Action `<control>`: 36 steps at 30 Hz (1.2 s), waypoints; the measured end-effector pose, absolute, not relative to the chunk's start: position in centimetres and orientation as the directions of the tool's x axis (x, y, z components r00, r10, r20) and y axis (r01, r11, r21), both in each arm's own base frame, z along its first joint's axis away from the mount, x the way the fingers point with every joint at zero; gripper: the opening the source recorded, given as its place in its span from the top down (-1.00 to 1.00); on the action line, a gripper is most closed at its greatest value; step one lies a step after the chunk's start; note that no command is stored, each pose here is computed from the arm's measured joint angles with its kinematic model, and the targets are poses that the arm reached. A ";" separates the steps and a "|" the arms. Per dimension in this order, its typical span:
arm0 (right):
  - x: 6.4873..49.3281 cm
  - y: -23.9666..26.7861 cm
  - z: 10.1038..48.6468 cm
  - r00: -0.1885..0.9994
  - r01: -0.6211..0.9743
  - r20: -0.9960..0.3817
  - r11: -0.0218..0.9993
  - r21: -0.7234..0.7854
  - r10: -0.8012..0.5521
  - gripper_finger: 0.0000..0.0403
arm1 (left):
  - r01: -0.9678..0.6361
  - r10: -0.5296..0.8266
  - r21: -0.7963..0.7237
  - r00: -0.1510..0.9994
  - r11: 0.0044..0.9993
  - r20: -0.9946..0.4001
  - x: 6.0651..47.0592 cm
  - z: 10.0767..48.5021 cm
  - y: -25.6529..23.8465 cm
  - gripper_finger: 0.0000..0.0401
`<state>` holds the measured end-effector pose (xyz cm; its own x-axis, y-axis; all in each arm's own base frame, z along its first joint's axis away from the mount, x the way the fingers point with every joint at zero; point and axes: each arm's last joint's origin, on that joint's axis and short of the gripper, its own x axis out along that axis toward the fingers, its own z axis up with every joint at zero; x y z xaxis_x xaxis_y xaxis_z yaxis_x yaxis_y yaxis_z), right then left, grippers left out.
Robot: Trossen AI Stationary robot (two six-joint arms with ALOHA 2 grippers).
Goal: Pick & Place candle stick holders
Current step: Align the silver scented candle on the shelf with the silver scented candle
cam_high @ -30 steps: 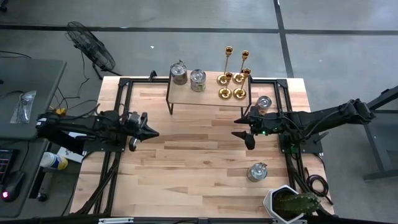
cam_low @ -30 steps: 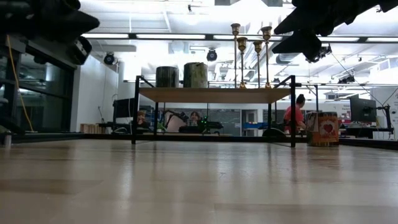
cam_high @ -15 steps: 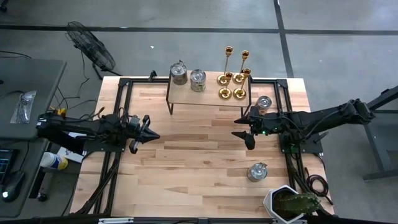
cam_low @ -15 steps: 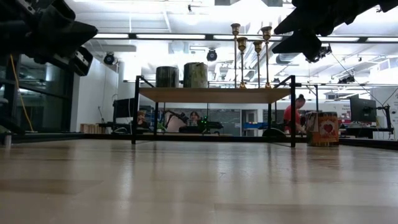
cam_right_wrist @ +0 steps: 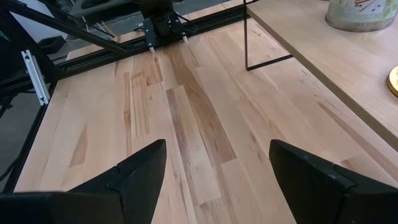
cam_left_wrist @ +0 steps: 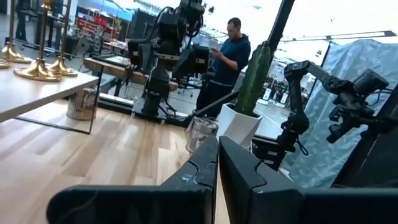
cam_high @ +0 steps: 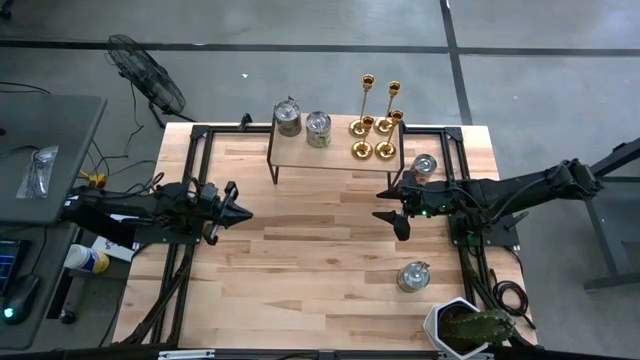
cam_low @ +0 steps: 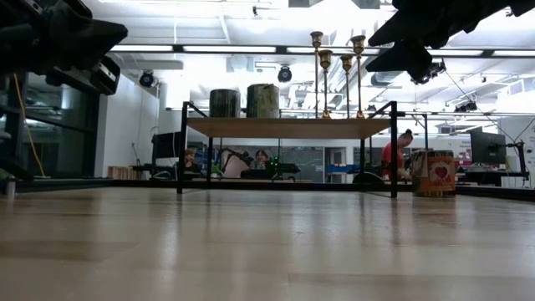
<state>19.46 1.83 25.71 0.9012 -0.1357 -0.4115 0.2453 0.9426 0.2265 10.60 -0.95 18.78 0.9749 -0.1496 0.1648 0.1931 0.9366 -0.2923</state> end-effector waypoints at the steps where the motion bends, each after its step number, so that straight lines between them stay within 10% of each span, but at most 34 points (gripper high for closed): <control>1: 19.5 1.8 25.7 0.901 0.246 -0.412 0.943 0.227 -0.136 -0.38 | 0.189 -0.146 -0.293 0.976 0.937 0.163 10.5 18.7 -0.9 0.94; 36: 19.5 1.8 25.7 0.901 0.246 -0.412 0.943 0.227 -0.136 -0.38 | 0.104 -0.103 -0.208 0.995 0.973 0.015 9.7 17.0 -0.7 0.94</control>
